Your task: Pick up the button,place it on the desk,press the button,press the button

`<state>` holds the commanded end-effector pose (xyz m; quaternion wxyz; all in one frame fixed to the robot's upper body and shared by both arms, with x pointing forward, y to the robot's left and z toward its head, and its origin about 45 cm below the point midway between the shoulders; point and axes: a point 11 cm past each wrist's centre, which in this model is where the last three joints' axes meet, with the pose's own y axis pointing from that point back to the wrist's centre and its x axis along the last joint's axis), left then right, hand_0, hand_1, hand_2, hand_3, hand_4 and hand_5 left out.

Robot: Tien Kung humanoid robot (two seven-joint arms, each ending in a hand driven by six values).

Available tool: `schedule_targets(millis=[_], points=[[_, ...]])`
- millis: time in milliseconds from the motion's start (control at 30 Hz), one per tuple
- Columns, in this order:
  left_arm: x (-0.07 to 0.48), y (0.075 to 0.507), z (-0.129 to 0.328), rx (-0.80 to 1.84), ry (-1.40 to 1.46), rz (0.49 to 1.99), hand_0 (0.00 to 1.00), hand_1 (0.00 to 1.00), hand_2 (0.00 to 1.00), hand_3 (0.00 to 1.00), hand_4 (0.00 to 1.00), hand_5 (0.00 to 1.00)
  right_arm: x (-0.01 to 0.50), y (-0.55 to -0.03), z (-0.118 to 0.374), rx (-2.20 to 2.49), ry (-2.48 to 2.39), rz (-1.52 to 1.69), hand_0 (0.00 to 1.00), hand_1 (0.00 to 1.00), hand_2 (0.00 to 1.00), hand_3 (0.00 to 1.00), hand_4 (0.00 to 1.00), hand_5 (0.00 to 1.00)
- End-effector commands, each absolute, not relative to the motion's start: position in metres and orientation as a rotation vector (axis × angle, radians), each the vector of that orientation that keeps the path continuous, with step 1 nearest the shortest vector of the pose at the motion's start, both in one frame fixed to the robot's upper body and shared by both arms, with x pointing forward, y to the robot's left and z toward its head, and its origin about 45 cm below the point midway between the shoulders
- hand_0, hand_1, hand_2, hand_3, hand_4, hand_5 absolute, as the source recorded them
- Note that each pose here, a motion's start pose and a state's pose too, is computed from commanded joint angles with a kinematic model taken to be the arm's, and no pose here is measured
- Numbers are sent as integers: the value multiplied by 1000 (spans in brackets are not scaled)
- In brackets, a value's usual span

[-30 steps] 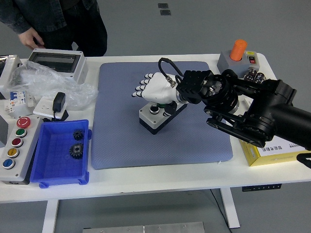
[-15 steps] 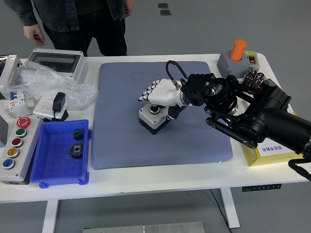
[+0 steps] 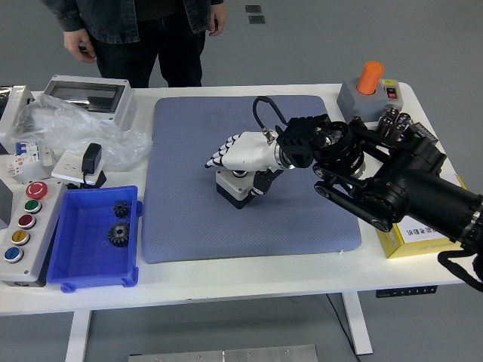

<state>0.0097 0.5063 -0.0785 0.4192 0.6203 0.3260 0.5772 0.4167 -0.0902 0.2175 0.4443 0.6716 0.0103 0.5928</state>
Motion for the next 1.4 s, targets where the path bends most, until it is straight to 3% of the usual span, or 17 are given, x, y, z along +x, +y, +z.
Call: schedule_targets(millis=[33, 67, 633, 667, 833, 867, 1033, 1067, 1233, 1267, 1400], points=[[10, 507, -78, 1556, 817, 1448, 584, 620, 603, 615, 648, 440, 417, -91, 216, 1669, 26, 1463, 998, 998, 998, 998, 779, 2], [9, 507, -78, 1557, 816, 1447, 584, 619, 602, 614, 634, 432, 417, -92, 215, 1671, 25, 1457, 998, 998, 998, 823, 769, 2], [16, 510, -76, 1551, 796, 1449, 582, 619, 601, 612, 615, 425, 425, -98, 207, 1723, -11, 1396, 998, 998, 998, 849, 751, 2], [16, 510, -76, 1551, 796, 1449, 583, 619, 600, 612, 608, 424, 425, -98, 206, 1726, -13, 1393, 998, 998, 971, 801, 720, 2], [16, 509, -77, 1548, 797, 1449, 583, 619, 600, 612, 608, 424, 425, -97, 207, 1736, -21, 1402, 998, 998, 971, 801, 720, 2], [16, 509, -77, 1547, 797, 1449, 582, 620, 601, 612, 605, 427, 425, -97, 207, 1737, -22, 1406, 946, 841, 805, 675, 615, 2], [18, 508, -77, 1541, 794, 1450, 582, 620, 601, 612, 605, 427, 424, -94, 210, 1744, -17, 1420, 946, 841, 805, 675, 615, 2], [18, 508, -77, 1539, 793, 1451, 582, 620, 601, 612, 601, 428, 424, -93, 211, 1745, -15, 1421, 847, 737, 697, 641, 578, 2], [20, 507, -77, 1534, 791, 1452, 582, 620, 601, 612, 601, 428, 423, -93, 210, 1742, -9, 1414, 847, 737, 697, 641, 578, 2], [20, 507, -77, 1534, 791, 1452, 583, 620, 601, 611, 597, 426, 423, -93, 209, 1741, -8, 1413, 619, 621, 657, 581, 496, 2], [21, 508, -77, 1532, 789, 1454, 583, 620, 601, 611, 597, 426, 422, -93, 208, 1735, -7, 1415, 619, 621, 657, 581, 496, 2]])
